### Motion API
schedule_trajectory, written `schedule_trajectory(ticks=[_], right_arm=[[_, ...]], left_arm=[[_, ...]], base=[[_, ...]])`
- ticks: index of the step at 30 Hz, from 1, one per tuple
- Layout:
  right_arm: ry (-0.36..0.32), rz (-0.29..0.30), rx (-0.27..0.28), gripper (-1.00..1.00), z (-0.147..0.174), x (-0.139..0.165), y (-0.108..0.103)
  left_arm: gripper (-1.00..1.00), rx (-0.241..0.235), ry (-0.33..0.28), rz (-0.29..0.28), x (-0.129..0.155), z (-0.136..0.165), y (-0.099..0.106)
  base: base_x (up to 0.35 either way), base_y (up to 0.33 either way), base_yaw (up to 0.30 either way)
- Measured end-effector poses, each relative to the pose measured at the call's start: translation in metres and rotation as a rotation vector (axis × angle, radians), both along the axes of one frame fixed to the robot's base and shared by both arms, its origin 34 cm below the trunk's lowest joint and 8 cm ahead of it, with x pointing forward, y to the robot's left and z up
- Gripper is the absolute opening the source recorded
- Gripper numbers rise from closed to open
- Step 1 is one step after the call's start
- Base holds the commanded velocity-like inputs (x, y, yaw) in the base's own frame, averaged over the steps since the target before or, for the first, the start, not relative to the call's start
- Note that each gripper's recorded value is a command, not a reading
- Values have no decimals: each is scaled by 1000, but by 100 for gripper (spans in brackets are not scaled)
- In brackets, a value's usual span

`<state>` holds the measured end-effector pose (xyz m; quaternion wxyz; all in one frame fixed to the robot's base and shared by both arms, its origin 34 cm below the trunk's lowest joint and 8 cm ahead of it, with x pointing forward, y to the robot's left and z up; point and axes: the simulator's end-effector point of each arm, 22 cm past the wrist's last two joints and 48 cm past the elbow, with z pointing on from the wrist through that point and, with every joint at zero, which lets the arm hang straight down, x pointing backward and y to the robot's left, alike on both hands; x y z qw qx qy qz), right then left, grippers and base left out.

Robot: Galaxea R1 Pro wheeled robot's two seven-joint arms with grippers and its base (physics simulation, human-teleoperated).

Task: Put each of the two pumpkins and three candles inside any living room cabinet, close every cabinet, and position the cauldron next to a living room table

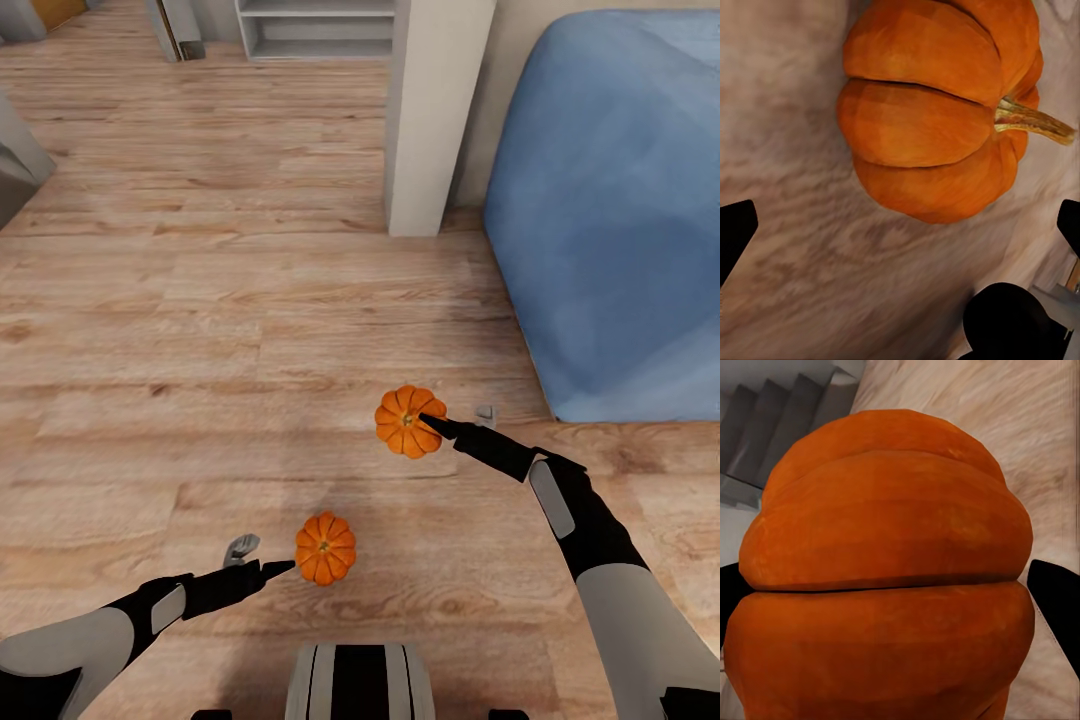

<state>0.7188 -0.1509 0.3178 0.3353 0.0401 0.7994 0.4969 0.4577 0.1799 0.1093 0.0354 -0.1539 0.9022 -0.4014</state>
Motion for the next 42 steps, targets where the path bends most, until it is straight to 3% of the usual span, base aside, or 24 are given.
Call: schedule_trajectory(ticks=[11,22,42], right_arm=[[0,0,1,-100,0,0,0],[0,0,1,-100,0,0,0],[82,1,-1,-100,-54,-17,0]], left_arm=[[100,30,-4,2,3,-4,9],[100,26,-7,5,4,-3,9],[100,23,74,3,-29,-34,8]], base=[[5,-6,0],[0,0,0],[0,0,0]])
